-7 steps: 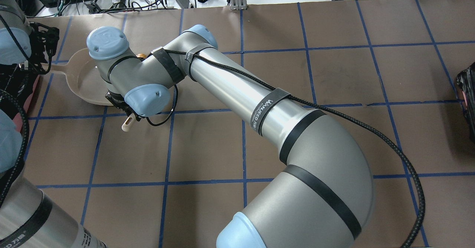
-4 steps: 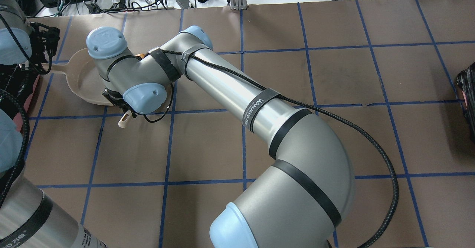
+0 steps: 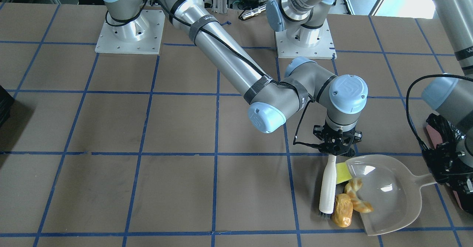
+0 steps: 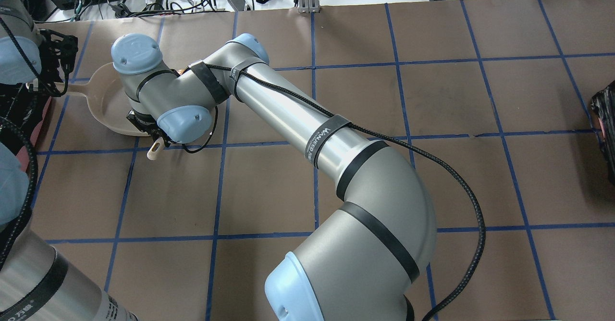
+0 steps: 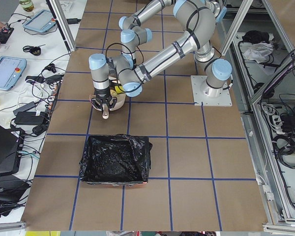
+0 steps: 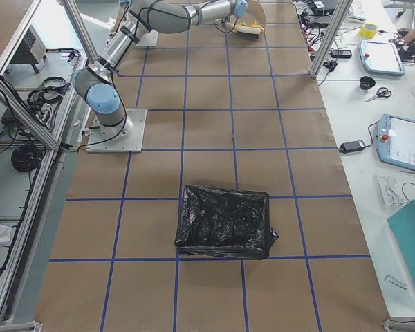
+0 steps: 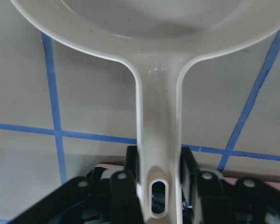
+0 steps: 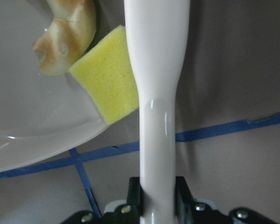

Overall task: Sweep and dump trash in nearest bin
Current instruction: 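Sweep the trash into the dustpan with the brush in the right gripper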

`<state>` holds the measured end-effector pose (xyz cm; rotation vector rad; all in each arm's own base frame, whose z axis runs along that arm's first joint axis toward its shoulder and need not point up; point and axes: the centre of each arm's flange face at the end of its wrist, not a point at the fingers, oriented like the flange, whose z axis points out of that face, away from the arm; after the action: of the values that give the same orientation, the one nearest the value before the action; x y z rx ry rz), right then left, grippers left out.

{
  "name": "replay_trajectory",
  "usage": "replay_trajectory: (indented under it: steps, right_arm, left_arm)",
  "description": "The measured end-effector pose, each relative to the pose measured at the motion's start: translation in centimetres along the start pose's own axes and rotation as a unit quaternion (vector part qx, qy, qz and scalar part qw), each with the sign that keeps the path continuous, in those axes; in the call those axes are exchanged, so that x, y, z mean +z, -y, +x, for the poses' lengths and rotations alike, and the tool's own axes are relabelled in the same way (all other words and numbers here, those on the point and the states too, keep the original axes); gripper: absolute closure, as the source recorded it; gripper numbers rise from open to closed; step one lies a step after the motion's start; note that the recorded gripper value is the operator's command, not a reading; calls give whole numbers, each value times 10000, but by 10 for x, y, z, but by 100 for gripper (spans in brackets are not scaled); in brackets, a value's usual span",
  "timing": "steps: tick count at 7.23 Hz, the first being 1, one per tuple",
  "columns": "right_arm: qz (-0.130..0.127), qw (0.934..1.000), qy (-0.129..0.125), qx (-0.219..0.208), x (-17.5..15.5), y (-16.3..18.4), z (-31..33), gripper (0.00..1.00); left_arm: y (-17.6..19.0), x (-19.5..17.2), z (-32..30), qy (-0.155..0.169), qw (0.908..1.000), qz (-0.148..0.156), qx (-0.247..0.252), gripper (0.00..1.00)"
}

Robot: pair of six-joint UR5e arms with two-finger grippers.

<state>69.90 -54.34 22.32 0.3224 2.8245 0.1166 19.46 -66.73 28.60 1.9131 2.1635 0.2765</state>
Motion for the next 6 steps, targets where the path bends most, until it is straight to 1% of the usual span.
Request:
replay_trajectory:
  steps: [1,2,3,4,5,6]
  right_arm:
    - [-120,9984,53,-543,3,-1,0,100]
    - [-195,9924,74,-1216,5,-2,0,100]
    - [-247,9817,38,-1890,7,-3,2,100]
    - [-303,9666,-73,-2542,11,-3,6,100]
    - [-351,9553,-202,-2929,12,-3,10,100]
    - [-382,9530,-286,-2990,8,-4,12,100]
  left_arm:
    - [12,-4,0,17,10000,6,4,100]
    - [19,-8,0,33,10000,12,2,100]
    - [25,-10,-1,55,10000,41,-32,100]
    - [35,-14,-2,92,9999,105,-79,100]
    - [47,-18,-3,127,9997,157,-111,100]
    - [56,-19,-3,142,9996,225,-122,100]
